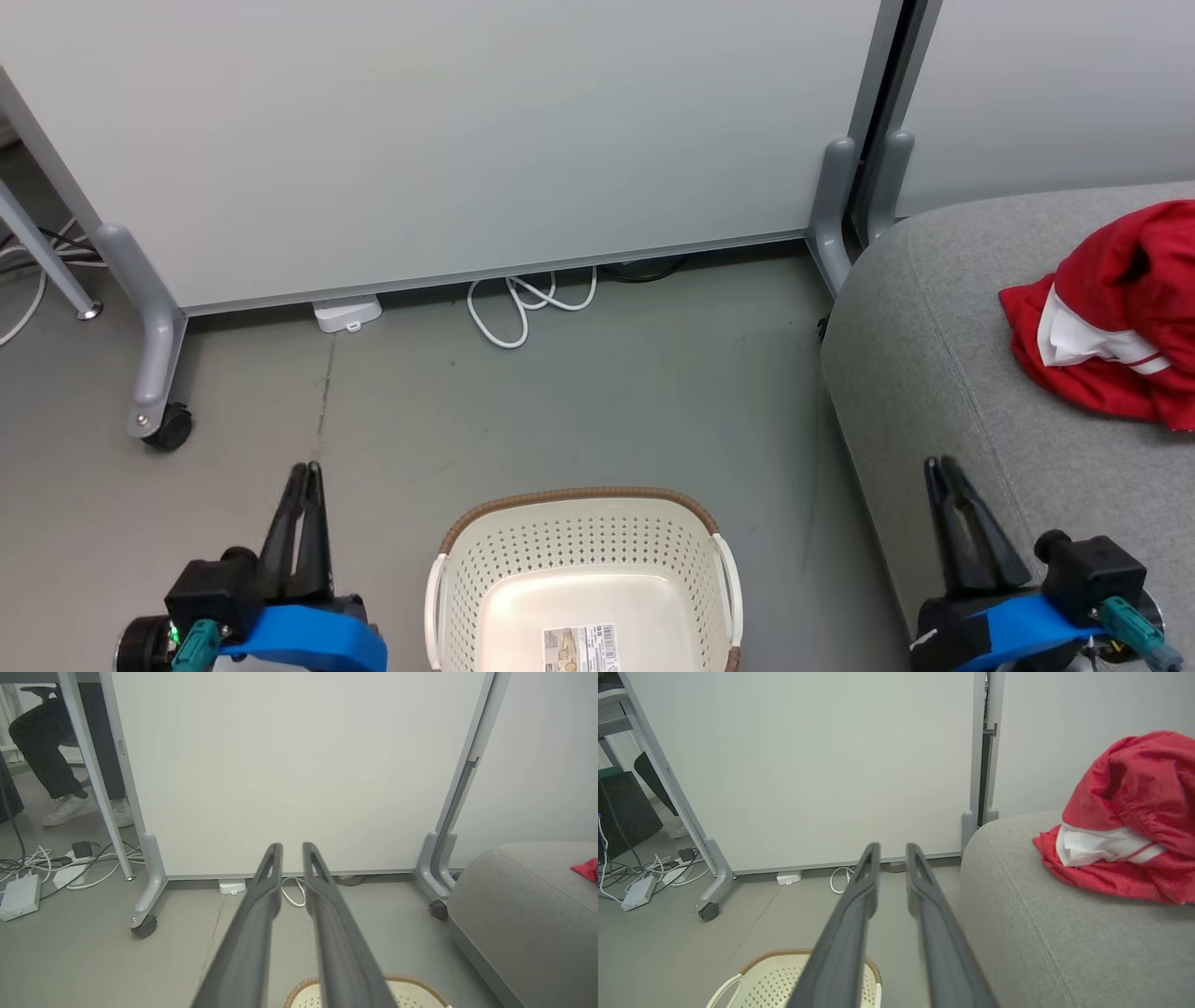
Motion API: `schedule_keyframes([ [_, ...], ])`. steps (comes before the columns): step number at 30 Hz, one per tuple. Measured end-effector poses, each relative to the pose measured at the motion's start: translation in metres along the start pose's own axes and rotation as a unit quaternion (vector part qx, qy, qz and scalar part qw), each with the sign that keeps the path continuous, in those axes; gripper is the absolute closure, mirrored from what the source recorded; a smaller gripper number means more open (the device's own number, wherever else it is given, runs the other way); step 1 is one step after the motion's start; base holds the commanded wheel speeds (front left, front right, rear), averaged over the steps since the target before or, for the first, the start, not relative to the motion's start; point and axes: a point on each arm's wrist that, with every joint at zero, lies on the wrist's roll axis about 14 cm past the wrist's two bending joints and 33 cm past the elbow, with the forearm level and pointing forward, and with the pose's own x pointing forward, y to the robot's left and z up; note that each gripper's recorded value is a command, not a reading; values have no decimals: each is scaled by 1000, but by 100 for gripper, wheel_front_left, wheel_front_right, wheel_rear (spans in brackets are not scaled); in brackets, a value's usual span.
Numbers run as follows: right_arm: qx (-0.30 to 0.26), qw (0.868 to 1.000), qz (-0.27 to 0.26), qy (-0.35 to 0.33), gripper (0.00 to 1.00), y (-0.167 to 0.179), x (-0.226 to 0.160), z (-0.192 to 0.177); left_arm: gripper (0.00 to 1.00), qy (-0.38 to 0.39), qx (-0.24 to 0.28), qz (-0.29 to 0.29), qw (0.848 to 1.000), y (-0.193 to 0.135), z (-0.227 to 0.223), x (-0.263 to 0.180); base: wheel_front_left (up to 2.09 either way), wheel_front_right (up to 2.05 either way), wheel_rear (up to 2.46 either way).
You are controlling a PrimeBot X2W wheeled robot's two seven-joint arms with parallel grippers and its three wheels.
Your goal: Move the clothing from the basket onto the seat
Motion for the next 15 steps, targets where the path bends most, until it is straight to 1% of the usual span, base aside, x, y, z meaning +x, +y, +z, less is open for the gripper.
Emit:
schedule_keyframes([
  [3,12,1000,-6,18,100,-2,-4,-10,100,24,-14,7,1000,2,-14,-6,0,0,0],
  [12,96,994,-35,26,100,-12,-5,-12,100,33,-98,31,994,9,-16,-6,0,0,0],
  [13,112,993,-40,27,100,-14,-6,-13,100,32,-116,35,992,10,-16,-5,0,0,0],
  [15,122,991,-43,28,100,-15,-6,-13,100,32,-125,37,991,11,-16,-5,0,0,0],
])
